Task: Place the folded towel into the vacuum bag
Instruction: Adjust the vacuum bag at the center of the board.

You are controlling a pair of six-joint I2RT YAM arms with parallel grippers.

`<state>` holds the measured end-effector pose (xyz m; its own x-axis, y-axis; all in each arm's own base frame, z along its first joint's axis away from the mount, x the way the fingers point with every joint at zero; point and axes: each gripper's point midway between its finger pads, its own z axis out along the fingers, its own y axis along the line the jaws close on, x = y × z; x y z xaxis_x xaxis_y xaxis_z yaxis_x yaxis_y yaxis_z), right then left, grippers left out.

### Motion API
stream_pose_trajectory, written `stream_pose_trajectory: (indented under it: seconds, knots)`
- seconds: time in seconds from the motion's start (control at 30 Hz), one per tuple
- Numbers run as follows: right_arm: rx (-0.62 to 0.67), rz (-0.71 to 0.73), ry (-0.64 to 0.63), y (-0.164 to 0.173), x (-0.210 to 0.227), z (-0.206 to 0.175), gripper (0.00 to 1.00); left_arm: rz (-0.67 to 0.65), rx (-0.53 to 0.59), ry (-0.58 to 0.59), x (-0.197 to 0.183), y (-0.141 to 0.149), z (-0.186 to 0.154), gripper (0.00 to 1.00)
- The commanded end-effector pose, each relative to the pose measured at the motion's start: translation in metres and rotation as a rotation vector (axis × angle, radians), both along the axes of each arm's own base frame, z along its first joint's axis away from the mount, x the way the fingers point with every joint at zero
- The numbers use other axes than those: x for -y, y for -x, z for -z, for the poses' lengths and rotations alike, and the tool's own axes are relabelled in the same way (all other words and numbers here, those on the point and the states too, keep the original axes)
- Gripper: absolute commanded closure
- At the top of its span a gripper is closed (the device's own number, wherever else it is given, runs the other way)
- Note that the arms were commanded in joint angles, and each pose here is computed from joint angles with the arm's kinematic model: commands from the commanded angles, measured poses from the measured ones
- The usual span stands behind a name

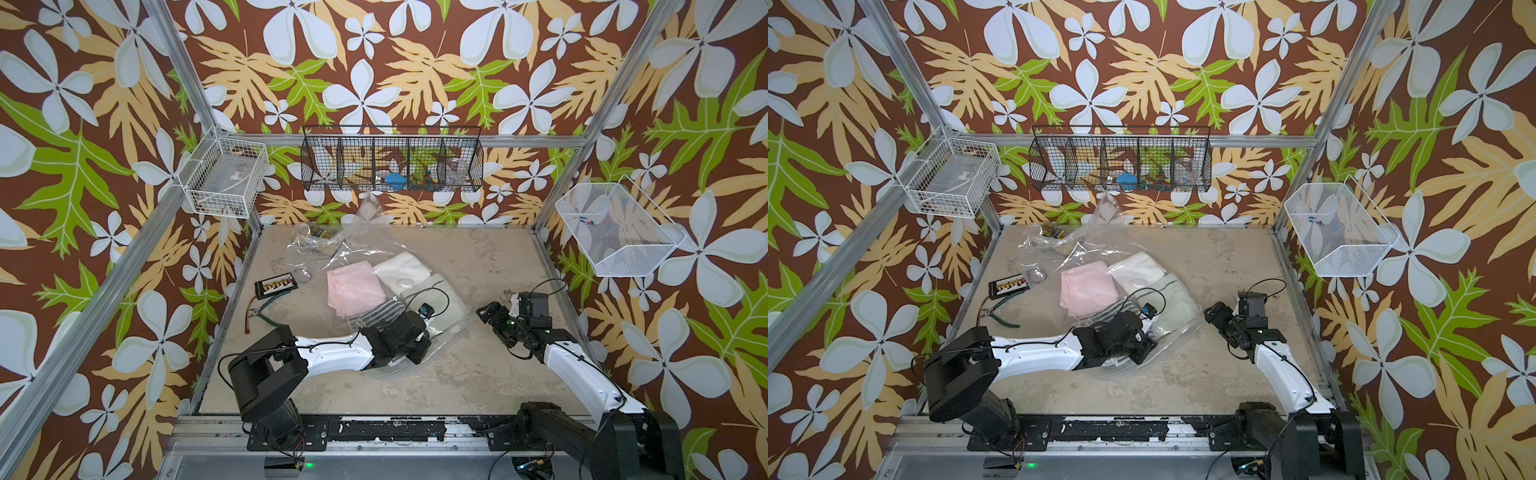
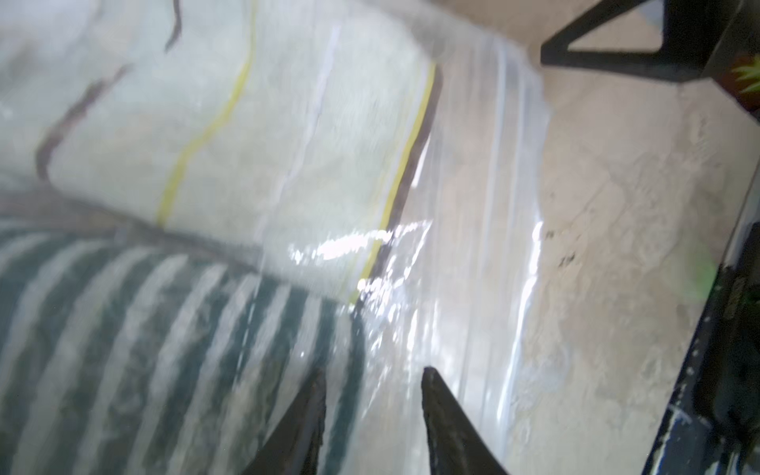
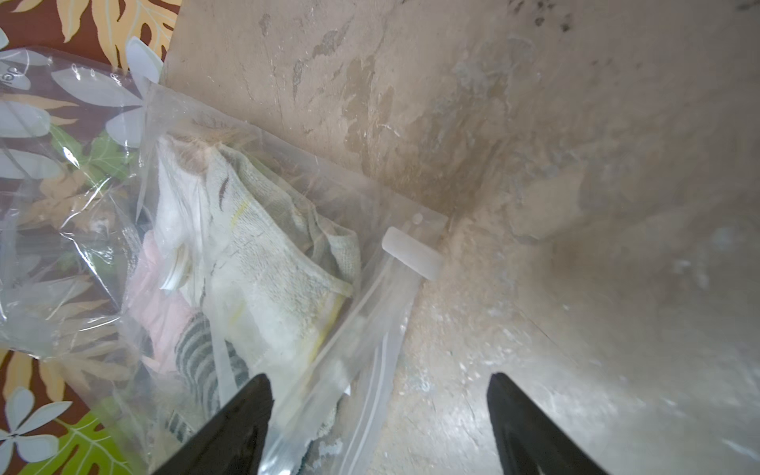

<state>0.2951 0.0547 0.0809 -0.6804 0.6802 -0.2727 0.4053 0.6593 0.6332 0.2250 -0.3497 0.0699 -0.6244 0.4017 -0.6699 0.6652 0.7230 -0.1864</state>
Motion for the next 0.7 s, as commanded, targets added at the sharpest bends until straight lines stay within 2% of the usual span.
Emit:
stream_pose_trajectory:
  seconds: [0.0, 0.13, 0.3, 0.5, 0.67]
  knots:
    - [0.054, 0.011, -0.144, -0.02, -0.015, -0.003, 0.24, -0.045, -0.009, -0.007, -0.019, 0.006, 0.007, 0.59]
    - [0.022, 0.045, -0.229, -0.017, -0.021, 0.012, 0.31, -0.054, -0.012, -0.031, -0.037, 0.014, 0.003, 0.58]
    - [0.029, 0.107, -0.188, -0.024, -0.009, 0.019, 0.35, -0.048, -0.029, -0.056, -0.053, 0.03, -0.009, 0.56]
    - [-0.022, 0.103, -0.242, -0.038, -0.011, 0.045, 0.39, -0.013, -0.078, -0.07, -0.066, 0.057, -0.027, 0.42]
    - [-0.006, 0.12, -0.252, -0.038, -0.01, 0.046, 0.54, 0.023, -0.081, -0.179, -0.074, 0.072, -0.034, 0.35]
